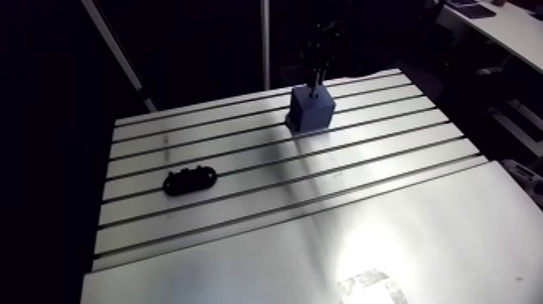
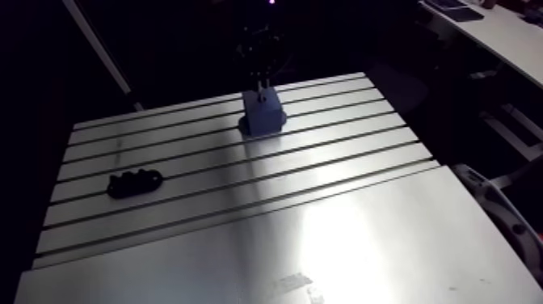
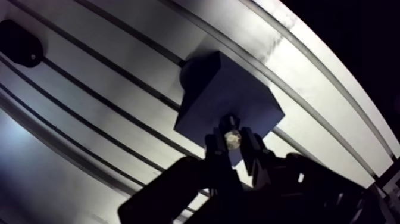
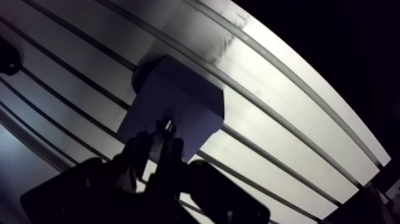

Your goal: Pick up the M10 bolt and insert it into the hex recess until seated.

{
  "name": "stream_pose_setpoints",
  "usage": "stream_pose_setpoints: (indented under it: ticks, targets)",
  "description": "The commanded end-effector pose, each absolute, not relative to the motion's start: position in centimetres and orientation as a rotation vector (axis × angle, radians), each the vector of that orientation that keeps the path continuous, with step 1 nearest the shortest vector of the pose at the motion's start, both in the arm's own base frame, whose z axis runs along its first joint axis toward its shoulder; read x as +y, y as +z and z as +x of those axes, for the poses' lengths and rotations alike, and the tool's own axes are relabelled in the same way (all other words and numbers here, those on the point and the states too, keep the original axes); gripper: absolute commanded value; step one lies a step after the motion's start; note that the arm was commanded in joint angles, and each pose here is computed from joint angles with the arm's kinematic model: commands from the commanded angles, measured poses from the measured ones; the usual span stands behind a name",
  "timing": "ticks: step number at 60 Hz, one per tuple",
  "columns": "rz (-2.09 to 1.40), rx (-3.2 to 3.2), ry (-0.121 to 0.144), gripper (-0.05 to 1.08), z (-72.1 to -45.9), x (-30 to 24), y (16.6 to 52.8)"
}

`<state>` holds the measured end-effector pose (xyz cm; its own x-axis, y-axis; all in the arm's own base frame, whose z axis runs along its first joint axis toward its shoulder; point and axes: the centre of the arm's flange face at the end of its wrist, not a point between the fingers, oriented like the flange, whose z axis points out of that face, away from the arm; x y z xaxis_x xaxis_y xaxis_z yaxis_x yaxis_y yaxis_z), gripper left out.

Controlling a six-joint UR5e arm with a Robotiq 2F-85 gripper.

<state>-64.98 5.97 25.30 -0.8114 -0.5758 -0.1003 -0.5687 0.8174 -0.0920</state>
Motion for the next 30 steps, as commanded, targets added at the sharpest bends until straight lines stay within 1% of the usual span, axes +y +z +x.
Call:
stream_pose_setpoints:
  ticks: [1,2,3,4,5,6,7,8,9,10,11,12,13,14,21,30]
  targets:
    - [-0.912,2.869,-0.093,1.03,-64.92,5.72,24.93]
    - [-0.913,2.869,-0.092,0.98,-64.93,5.61,24.93]
    - [-0.913,2.869,-0.092,0.98,-64.93,5.61,24.93]
    - [-0.915,2.869,-0.096,0.85,-64.95,5.49,24.93]
    - [-0.915,2.869,-0.096,0.85,-64.95,5.49,24.93]
    - [-0.916,2.867,-0.095,0.63,-64.92,5.39,24.87]
    - [-0.916,2.867,-0.095,0.63,-64.92,5.39,24.87]
    - [-0.92,2.865,-0.095,0.43,-64.87,5.27,24.89]
    - [-0.923,2.864,-0.096,0.31,-64.81,5.24,24.79]
    - [-0.923,2.864,-0.096,0.31,-64.81,5.24,24.79]
    - [-0.925,2.863,-0.097,0.19,-64.8,5.15,24.78]
    - [-0.925,2.863,-0.097,0.19,-64.8,5.15,24.78]
    - [-0.926,2.86,-0.099,0.12,-64.73,5.11,24.66]
    - [-0.926,2.858,-0.099,0.1,-64.66,5.1,24.54]
    - [-0.924,2.859,-0.097,0.08,-64.64,4.92,24.61]
    - [-0.912,2.881,-0.081,0.08,-64.89,4.96,25.1]
